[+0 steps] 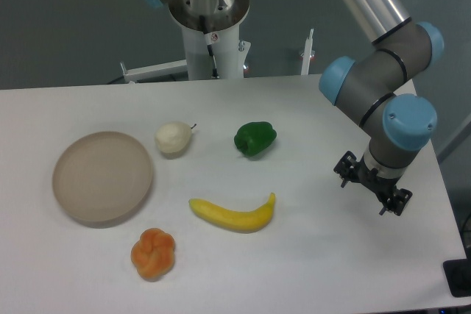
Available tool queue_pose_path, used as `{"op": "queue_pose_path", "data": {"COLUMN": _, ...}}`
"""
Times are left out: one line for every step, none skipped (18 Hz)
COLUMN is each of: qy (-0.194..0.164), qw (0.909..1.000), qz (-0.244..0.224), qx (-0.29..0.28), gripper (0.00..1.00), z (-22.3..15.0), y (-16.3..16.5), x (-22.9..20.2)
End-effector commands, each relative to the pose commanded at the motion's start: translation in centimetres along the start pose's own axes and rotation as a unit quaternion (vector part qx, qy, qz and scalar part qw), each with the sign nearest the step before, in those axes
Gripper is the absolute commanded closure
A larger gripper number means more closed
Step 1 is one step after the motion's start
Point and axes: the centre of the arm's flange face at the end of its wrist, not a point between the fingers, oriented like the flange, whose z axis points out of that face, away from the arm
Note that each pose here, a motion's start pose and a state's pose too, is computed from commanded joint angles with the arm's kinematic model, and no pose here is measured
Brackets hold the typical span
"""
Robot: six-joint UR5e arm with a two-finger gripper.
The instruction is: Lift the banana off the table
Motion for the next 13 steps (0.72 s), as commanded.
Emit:
{"op": "queue_pose_path", "data": {"qy": -0.001, "qw": 1.0000, "qz": 0.000, "qx": 0.000, "gripper": 0.00, "z": -0.2, "y": 0.0, "x": 0.1}}
{"op": "queue_pose_path", "data": {"qy": -0.001, "qw": 1.0000, "qz": 0.000, "qx": 0.000, "gripper": 0.00, "z": -0.3, "y": 0.0, "x": 0.2}}
{"op": "queue_pose_path", "data": {"qy": -0.002, "qw": 1.0000, "qz": 0.001, "qx": 0.000, "gripper": 0.00, "z": -0.4, "y": -0.1, "x": 0.2}}
{"op": "queue_pose_path", "data": {"qy": -0.004, "qw": 1.0000, "qz": 0.001, "qx": 0.001, "gripper": 0.00, "z": -0.6, "y": -0.1, "x": 0.2}}
{"op": "queue_pose_path", "data": {"qy": -0.005, "qw": 1.0000, "qz": 0.000, "qx": 0.003, "gripper": 0.00, "z": -0.9, "y": -0.2, "x": 0.3}}
{"op": "queue_pose_path", "data": {"qy": -0.007, "qw": 1.0000, "qz": 0.001, "qx": 0.002, "gripper": 0.00, "z": -1.4, "y": -0.2, "x": 0.6}}
{"op": "queue_pose_path", "data": {"qy": -0.005, "qw": 1.0000, "qz": 0.005, "qx": 0.007, "gripper": 0.00, "z": -1.6, "y": -0.9, "x": 1.6}}
{"op": "queue_pose_path", "data": {"qy": -0.005, "qw": 0.9999, "qz": 0.004, "qx": 0.008, "gripper": 0.00, "z": -1.9, "y": -1.4, "x": 2.4}}
{"op": "queue_pose_path", "data": {"qy": -0.008, "qw": 0.9999, "qz": 0.005, "qx": 0.010, "gripper": 0.00, "z": -1.8, "y": -1.9, "x": 2.9}}
{"op": "queue_pose_path", "data": {"qy": -0.014, "qw": 0.9998, "qz": -0.003, "qx": 0.012, "gripper": 0.00, "z": -1.3, "y": -2.9, "x": 3.7}}
{"op": "queue_pose_path", "data": {"qy": -0.018, "qw": 0.9997, "qz": -0.004, "qx": 0.014, "gripper": 0.00, "z": -0.9, "y": -4.2, "x": 4.9}}
{"op": "queue_pose_path", "data": {"qy": -0.020, "qw": 0.9997, "qz": 0.002, "qx": 0.015, "gripper": 0.00, "z": -1.0, "y": -5.3, "x": 5.7}}
{"op": "queue_pose_path", "data": {"qy": -0.020, "qw": 0.9996, "qz": 0.013, "qx": 0.016, "gripper": 0.00, "z": -1.2, "y": -6.6, "x": 6.6}}
